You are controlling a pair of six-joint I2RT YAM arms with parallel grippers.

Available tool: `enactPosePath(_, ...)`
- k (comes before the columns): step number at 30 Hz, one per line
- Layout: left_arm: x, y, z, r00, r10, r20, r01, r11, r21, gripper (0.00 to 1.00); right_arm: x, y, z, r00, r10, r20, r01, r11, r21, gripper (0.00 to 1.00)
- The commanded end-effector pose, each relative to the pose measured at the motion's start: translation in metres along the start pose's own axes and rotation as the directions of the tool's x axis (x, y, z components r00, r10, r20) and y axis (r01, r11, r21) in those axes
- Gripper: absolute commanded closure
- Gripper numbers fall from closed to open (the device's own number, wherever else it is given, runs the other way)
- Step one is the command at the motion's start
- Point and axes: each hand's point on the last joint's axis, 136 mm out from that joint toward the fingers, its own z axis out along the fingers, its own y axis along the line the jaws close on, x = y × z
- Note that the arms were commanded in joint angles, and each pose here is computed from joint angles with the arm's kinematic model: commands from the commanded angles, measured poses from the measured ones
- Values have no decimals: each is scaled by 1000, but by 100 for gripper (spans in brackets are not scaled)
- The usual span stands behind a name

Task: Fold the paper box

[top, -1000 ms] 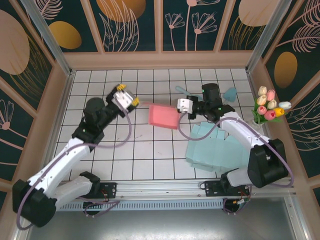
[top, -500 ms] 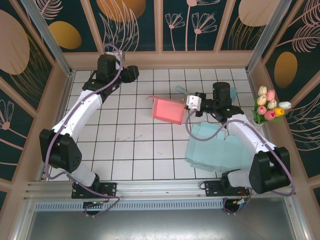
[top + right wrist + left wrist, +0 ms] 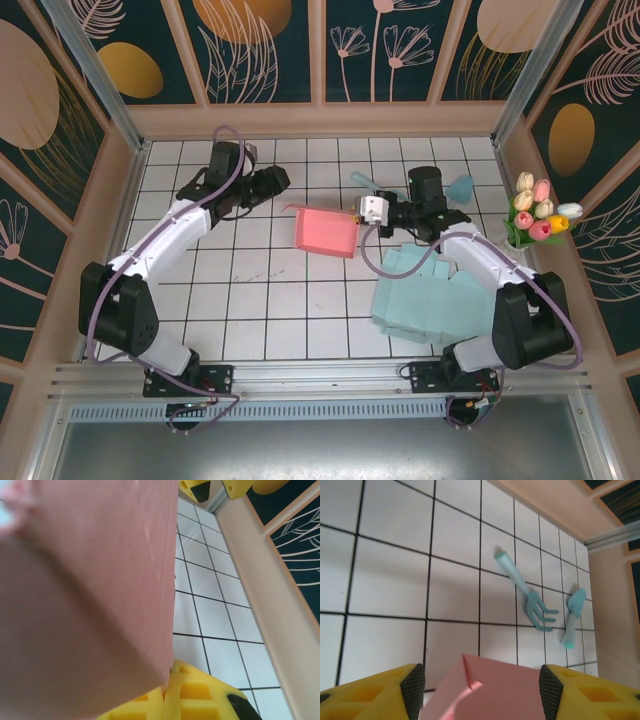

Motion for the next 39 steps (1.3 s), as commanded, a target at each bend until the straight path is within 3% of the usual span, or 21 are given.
enactPosePath(1,12,-20,-7,1000,-18,-8,19,998,59,35,-14,-6,8,997,-60,51,60,998,17,100)
enactPosePath(9,37,-9,0,996,-80,-38,80,997,18,32,-13,-4,18,996,-85,32,83,995,51,100)
enactPosePath(13,44,-16,3,990,-130,-50,133,989,70,33,-16,-1,27,995,-98,22,97,993,60,100)
enactPosePath(17,50,-31,6,988,-142,-64,149,982,116,38,-24,8,37,992,-117,35,115,992,50,100)
enactPosePath(22,57,-35,9,986,-154,-69,162,978,135,50,-25,15,45,993,-114,34,113,993,31,100)
enactPosePath(29,65,-3,15,990,-136,-34,137,990,34,57,-3,31,53,996,-85,-22,84,996,-37,100)
enactPosePath(39,88,37,42,985,-158,-63,156,987,-50,59,43,52,64,980,-67,-186,44,991,-130,86)
